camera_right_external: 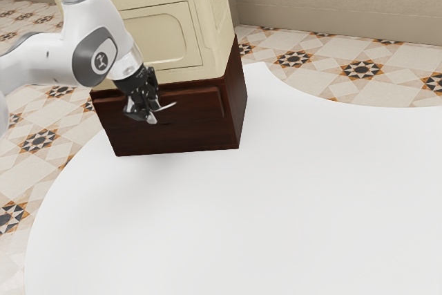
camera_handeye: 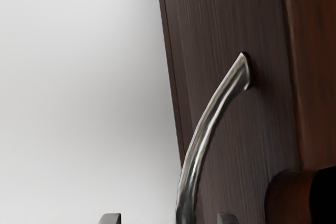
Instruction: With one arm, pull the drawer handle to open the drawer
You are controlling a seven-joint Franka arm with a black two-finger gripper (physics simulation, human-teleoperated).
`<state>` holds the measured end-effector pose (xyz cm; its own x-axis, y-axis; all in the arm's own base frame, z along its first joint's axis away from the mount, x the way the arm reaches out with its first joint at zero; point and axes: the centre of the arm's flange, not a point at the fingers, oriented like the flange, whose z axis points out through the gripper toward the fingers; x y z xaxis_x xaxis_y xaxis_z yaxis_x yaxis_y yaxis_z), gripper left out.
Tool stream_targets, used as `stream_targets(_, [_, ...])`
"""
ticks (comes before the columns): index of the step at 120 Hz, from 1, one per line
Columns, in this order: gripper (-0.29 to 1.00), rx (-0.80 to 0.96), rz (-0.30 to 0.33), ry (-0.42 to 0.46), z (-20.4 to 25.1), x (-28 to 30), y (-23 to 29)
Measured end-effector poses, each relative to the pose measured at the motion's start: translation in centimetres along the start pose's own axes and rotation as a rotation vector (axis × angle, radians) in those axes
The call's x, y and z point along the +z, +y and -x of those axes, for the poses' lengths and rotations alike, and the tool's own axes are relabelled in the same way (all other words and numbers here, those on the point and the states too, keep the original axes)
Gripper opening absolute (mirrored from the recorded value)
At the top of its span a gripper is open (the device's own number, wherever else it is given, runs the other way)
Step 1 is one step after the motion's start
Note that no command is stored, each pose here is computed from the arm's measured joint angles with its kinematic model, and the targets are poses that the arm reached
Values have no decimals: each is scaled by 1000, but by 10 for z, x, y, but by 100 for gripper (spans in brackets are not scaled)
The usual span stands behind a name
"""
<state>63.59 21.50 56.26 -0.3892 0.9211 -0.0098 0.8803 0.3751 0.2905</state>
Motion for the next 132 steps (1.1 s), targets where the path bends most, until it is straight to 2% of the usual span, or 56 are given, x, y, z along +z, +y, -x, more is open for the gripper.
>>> stream_targets(22, [10,-8,-10,5,-6,4,-3])
stream_targets(57, [3,-3,-19,9,-4,7,-14])
stream_targets(103, [1,6,10,15,0,-1,-31])
stream_targets(132, [8,16,22,16,5,-6,-39])
